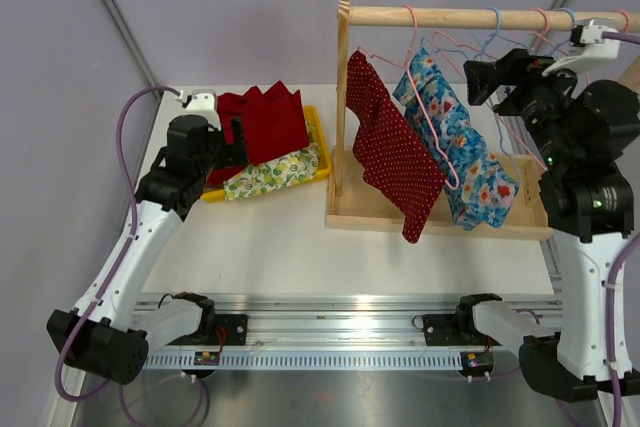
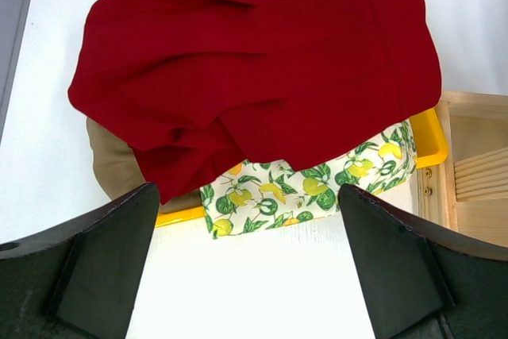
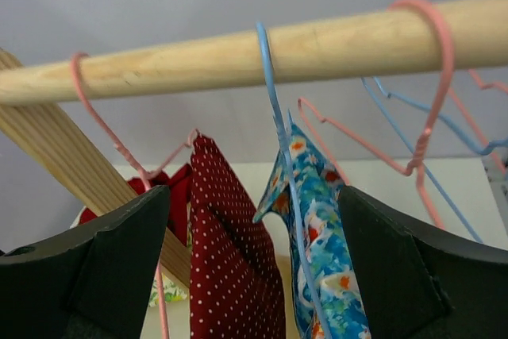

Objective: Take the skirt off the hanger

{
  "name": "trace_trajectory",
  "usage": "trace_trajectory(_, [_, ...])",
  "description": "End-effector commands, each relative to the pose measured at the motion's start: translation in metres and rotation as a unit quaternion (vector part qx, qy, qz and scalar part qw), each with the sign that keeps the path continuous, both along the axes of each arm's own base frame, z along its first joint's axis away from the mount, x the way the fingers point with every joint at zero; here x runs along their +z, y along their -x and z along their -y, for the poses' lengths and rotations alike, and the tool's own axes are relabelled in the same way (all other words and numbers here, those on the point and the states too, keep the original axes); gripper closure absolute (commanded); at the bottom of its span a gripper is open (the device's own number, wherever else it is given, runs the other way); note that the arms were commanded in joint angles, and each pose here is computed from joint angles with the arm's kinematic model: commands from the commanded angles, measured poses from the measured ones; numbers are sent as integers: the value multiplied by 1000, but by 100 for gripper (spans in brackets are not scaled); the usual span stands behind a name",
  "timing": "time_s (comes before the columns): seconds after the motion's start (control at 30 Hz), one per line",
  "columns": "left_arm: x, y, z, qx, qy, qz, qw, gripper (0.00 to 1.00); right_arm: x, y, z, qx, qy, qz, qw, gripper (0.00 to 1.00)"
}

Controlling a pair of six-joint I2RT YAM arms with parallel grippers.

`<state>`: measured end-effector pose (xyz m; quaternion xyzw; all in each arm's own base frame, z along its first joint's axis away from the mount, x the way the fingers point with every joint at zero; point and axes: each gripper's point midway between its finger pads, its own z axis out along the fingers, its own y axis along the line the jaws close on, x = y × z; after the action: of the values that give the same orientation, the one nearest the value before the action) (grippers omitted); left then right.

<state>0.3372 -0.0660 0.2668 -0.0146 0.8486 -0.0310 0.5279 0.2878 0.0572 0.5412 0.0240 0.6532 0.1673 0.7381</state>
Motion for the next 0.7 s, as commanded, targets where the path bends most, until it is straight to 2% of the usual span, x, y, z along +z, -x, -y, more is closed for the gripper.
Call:
trace_trajectory(0.0, [19,-1,2,-1,11,37,999,1,-30,-23,-15,31,0,-37,999,7])
trace_trajectory(0.2, [21,-1,2,-1,11,40,999,1,-59,-34,-13,22,1,-63,998,12])
trace_trajectory(0.23, [21,0,2,-2,11,39,999,1,-67,-36,-13,21,3,-71,997,20])
trace_trajectory(0.3, [20,-1,2,-2,11,38,999,1,-71,-36,-12,20,5,-74,997,24])
trace_trajectory(0.37, [22,-1,2,-2,12,41,999,1,-75,-35,-13,22,5,-77,997,41])
trace_trajectory(0.4, [21,-1,2,-2,11,40,999,1,-79,-36,-13,23,4,-81,996,52])
trace_trajectory(0.43, [22,-1,2,-1,11,41,999,1,-79,-35,-13,22,4,-80,997,84])
trace_trajectory(0.5, [22,0,2,-1,11,41,999,1,-76,-34,-12,19,0,-75,997,100])
trace_trajectory(0.67, [40,-1,0,-1,-3,58,998,1,-47,-27,-14,29,10,-48,998,100])
